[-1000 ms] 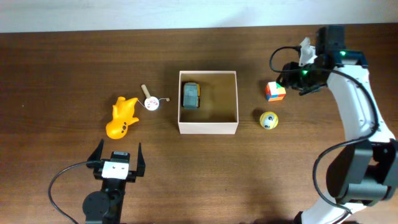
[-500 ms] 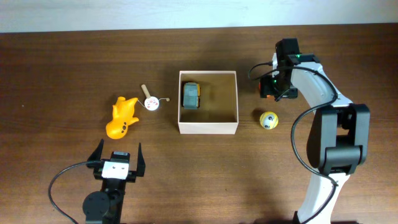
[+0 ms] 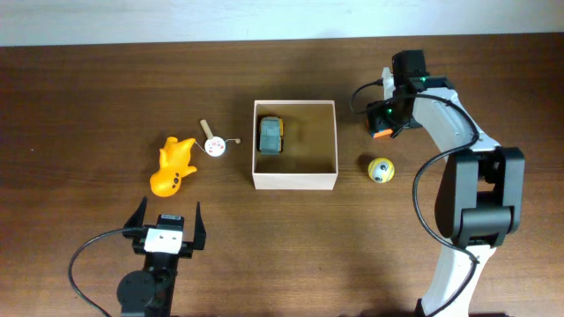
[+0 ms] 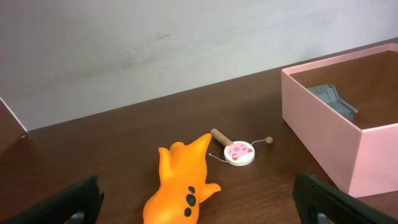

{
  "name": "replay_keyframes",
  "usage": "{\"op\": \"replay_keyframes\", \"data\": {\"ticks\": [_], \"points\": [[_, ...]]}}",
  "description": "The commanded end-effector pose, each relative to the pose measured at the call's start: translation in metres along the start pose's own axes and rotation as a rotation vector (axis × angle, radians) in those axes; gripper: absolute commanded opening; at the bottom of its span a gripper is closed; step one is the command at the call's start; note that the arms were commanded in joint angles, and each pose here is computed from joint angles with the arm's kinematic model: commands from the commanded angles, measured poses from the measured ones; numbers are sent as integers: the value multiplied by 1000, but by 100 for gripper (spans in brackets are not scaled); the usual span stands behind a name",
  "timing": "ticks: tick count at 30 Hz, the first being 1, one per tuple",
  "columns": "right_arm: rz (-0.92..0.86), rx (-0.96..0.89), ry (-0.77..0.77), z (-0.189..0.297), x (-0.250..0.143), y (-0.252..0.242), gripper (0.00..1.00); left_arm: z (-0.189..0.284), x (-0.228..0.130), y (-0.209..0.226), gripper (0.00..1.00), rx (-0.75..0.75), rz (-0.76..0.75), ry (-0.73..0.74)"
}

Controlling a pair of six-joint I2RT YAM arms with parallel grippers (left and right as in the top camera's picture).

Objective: Pack container
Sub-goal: 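Lift the cube with the right gripper and carry it toward the box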

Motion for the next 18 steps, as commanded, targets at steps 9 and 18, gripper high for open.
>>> {"op": "replay_keyframes", "data": {"ticks": [9, 18], "points": [[31, 68, 28, -29, -5, 8, 75, 0, -1, 1, 99, 7, -15, 3], [32, 66, 21, -37, -4, 8, 74, 0, -1, 1, 99, 7, -15, 3]]}}
Point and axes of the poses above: each gripper's point midway between its finger pads, its own z axis back along the fingers, its own y axis along the line the jaws close on, x = y × z, the point moved 4 cm from there along z, back along the fingers, and after that the axes turned 7 degrees about z, right-handed, at the moved point
